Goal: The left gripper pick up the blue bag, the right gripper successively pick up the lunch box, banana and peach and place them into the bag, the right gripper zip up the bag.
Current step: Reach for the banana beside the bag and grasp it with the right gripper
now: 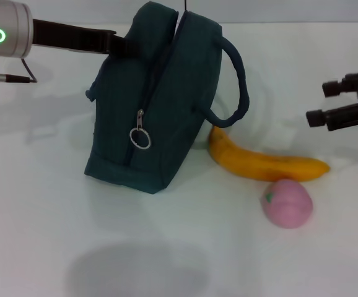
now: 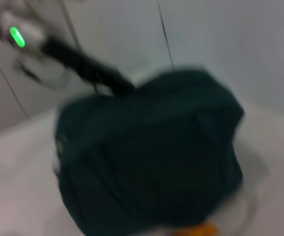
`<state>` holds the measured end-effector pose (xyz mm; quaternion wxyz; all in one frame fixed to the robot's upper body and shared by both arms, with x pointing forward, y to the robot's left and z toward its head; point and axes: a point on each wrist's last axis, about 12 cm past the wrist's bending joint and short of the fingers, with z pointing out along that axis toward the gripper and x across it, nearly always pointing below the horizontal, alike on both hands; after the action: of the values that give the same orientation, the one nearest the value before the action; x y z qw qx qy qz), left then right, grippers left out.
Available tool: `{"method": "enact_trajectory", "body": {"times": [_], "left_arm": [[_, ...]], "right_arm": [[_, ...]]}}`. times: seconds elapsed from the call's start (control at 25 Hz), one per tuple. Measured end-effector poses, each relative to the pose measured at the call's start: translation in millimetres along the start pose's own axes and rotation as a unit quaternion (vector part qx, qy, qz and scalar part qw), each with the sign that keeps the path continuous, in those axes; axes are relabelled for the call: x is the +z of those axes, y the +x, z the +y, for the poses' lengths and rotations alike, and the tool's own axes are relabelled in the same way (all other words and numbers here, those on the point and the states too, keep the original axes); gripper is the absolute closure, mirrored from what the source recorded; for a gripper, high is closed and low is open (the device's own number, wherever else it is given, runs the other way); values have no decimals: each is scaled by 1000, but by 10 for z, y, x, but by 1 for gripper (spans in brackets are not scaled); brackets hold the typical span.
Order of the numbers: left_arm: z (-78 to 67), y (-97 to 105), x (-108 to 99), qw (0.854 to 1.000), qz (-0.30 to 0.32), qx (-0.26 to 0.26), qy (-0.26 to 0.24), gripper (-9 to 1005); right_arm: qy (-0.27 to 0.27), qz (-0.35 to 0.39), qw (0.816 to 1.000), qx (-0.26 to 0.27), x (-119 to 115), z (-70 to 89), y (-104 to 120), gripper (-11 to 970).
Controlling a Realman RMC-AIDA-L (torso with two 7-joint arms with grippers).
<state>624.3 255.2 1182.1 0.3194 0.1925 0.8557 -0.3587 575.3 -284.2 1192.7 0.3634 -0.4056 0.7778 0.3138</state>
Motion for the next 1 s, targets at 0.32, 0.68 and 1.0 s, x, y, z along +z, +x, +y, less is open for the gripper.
{"method": "enact_trajectory", "body": {"times": [0.32, 0.68, 1.0], "left_arm": [[-15, -19, 0, 1000, -7, -1, 6, 942], [-37, -34, 17, 1000, -9, 0, 11, 942], [-37, -22, 16, 1000, -11, -1, 13, 941]], "right_arm": [[5, 146, 989, 12, 433, 20, -326, 72], [-40, 203, 978, 15, 903, 187, -597, 73], [-21, 251, 968, 11, 1137, 220, -564, 74]]}}
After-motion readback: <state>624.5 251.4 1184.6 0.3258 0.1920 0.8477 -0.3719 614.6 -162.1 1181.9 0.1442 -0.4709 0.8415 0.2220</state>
